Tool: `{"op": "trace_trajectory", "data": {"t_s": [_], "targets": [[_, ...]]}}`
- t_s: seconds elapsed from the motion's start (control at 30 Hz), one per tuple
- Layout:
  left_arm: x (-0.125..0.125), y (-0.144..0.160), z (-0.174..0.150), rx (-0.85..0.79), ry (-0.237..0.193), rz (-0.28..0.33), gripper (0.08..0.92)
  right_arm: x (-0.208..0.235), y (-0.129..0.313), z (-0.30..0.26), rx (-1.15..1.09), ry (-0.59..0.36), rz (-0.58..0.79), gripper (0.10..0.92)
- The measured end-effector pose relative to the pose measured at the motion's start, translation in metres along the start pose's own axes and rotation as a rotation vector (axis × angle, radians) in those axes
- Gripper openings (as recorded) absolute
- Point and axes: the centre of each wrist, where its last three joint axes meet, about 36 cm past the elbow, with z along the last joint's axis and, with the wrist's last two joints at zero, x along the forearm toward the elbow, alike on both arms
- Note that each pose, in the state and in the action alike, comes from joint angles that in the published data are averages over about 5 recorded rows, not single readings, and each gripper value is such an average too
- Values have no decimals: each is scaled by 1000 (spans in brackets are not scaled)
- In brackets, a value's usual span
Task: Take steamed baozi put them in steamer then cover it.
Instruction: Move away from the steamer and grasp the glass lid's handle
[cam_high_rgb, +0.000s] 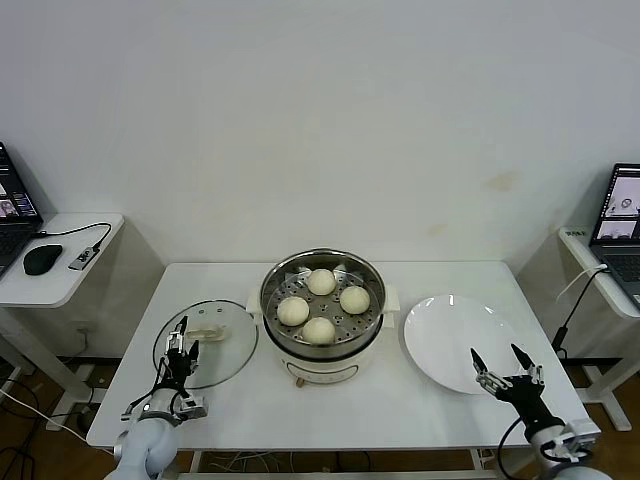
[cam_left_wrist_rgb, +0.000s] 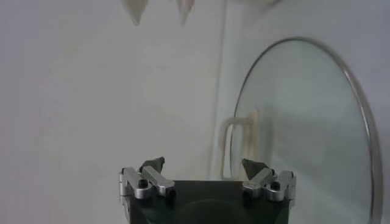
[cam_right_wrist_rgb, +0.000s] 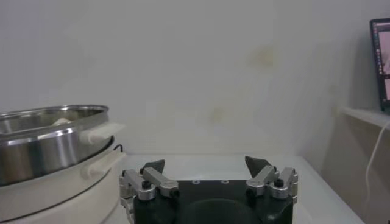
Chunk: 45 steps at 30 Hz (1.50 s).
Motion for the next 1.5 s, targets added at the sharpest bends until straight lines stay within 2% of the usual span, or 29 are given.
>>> {"op": "trace_trajectory", "data": {"t_s": [0.57, 1.5], "targets": [[-20, 8, -8, 28, 70, 10, 823, -2, -2, 6, 1, 4, 5, 823], [-53, 9, -23, 61, 114, -10, 823, -7, -9, 14, 5, 17, 8, 823]]}}
